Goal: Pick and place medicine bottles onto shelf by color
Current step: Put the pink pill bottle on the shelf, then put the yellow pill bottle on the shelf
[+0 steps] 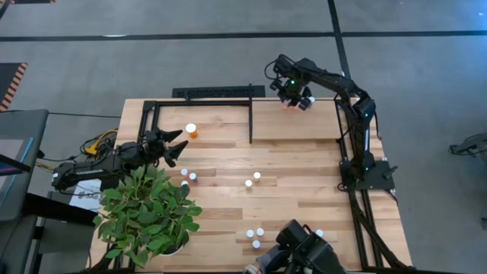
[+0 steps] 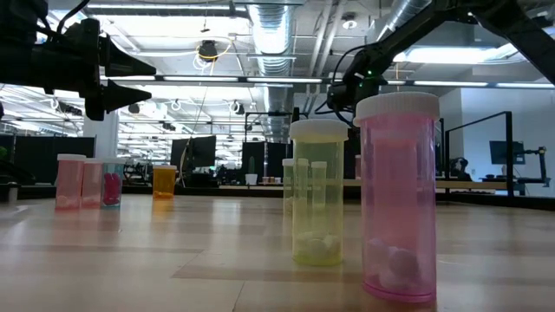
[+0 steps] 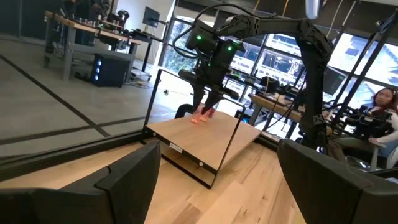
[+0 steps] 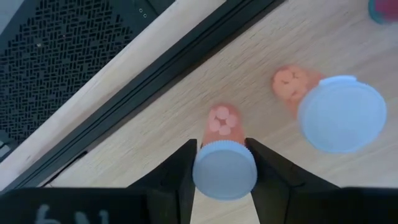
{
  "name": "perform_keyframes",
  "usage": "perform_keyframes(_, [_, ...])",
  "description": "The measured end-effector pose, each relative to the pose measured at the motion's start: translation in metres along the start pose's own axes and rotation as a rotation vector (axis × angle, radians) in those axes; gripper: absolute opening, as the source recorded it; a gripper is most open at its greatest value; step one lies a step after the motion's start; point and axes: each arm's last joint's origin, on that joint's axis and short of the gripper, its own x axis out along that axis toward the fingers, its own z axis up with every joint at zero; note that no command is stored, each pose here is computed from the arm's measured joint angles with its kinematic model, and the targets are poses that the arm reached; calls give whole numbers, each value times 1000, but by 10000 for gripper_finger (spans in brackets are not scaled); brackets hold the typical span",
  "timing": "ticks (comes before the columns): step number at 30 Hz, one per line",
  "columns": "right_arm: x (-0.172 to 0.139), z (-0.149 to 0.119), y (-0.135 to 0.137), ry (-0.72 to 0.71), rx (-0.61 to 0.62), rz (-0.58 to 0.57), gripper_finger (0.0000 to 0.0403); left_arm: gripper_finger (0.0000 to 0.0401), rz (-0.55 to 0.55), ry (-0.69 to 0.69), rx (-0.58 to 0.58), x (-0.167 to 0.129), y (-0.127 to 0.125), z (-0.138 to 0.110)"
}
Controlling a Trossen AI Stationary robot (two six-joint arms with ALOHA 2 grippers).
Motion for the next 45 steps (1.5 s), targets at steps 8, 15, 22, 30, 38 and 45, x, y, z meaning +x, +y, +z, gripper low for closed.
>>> perform_keyframes(8, [0, 0, -1, 1, -13, -10, 158, 312, 0, 0, 0, 0, 0, 0])
perform_keyframes(15, [1, 0, -1, 2, -13, -10, 194, 312, 0, 0, 0, 0, 0, 0])
perform_keyframes(22, [-5, 0, 1, 1, -14, -3, 247, 312, 0, 0, 0, 0, 0, 0])
perform_keyframes(30, [-24, -2, 3, 8, -67, -30, 265, 312, 0, 0, 0, 0, 0, 0])
perform_keyframes(38, [-54, -10, -2, 37, -146, -116, 265, 312, 0, 0, 0, 0, 0, 0])
perform_keyframes(45, [-83, -26, -4, 53, -317, -144, 265, 312, 0, 0, 0, 0, 0, 0])
